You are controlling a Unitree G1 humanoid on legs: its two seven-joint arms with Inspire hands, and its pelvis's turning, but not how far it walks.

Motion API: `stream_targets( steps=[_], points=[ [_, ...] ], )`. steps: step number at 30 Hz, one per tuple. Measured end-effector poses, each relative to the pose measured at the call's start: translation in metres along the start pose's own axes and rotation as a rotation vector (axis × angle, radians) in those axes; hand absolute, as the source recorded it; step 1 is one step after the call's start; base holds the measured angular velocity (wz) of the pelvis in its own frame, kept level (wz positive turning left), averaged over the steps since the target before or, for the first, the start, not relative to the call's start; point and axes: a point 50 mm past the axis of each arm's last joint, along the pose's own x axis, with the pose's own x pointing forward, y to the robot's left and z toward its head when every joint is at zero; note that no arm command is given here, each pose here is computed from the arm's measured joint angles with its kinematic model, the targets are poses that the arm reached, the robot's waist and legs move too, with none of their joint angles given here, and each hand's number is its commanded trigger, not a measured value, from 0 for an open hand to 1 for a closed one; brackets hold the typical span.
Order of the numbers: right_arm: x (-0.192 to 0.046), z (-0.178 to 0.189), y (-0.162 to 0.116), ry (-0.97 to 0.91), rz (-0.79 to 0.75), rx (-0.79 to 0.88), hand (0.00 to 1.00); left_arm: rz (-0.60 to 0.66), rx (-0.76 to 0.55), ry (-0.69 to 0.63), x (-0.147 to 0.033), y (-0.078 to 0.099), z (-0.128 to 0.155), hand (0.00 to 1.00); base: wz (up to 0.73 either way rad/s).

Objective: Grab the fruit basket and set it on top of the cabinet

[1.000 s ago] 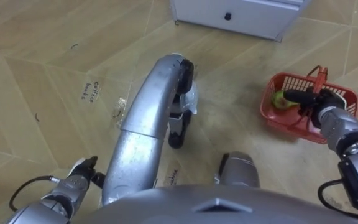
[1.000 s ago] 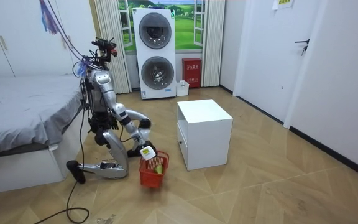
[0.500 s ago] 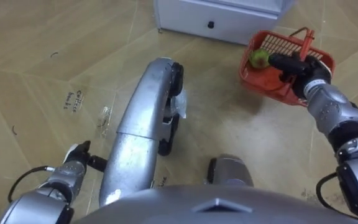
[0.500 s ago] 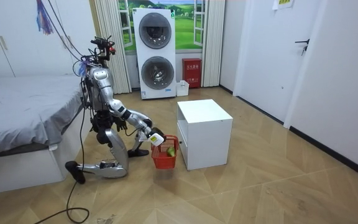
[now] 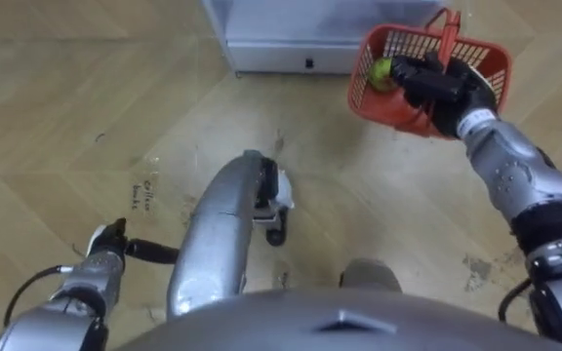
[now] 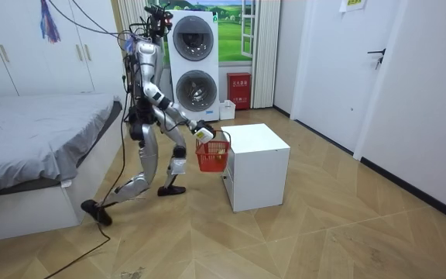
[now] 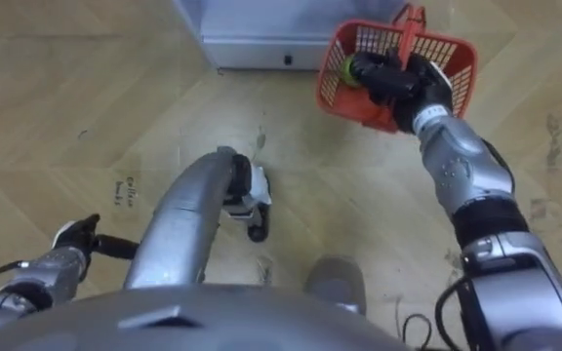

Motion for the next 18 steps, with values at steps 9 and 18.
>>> stream_targets(
  steps=[9,18],
  points=[
    [-0.020,-0.017,0.016,-0.015,0.089,-0.004,1.00,0.021,0.021,0.115,-0.011,-0.006,-0.054,0.00,-0.10],
    [-0.021,0.001,0.040,-0.107,0.170,-0.018,1.00,0.048,0.081,0.140,-0.018,-0.008,-0.074,0.00,-0.10]
  ],
)
